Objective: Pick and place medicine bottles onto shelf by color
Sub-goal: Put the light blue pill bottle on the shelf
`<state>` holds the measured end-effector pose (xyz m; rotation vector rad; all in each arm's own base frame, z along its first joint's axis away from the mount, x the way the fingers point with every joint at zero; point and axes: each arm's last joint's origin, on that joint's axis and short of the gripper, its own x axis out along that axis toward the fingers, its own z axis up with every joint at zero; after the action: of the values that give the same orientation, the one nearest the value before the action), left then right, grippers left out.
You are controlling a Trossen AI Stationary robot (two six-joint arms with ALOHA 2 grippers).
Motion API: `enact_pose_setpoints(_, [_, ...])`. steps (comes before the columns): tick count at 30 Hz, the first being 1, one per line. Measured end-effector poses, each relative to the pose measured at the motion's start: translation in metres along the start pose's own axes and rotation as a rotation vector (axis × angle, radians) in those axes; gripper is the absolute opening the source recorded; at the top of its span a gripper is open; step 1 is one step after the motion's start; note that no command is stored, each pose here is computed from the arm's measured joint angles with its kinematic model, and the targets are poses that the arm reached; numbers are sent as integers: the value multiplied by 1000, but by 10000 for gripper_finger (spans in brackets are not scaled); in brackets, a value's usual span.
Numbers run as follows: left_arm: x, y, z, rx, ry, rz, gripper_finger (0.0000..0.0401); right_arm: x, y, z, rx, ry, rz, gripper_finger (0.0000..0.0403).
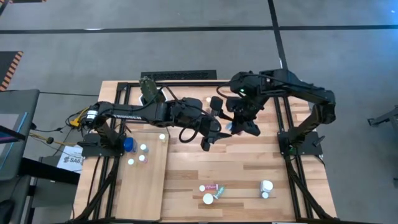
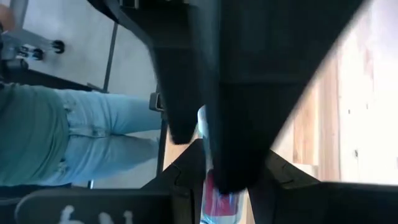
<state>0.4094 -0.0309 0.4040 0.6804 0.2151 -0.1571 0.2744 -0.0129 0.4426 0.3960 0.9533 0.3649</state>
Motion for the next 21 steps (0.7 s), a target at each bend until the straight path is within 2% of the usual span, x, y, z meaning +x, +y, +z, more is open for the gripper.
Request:
enact_pose_setpoints(9, [0, -1, -2, 13, 24, -6, 246, 0, -1, 1, -21, -2, 16, 104])
enact_pose_setpoints(12, [0, -1, -2, 21, 27, -4, 233, -1, -1, 1, -20, -6, 14, 104])
enact_pose_setpoints(15, [0, -1, -2, 21, 27, -5, 201, -1, -1, 1, -20, -8, 14, 104])
enact_pose_setpoints(21, [0, -2, -3, 31, 28, -14, 108, -1, -1, 0, -17, -2, 16, 104])
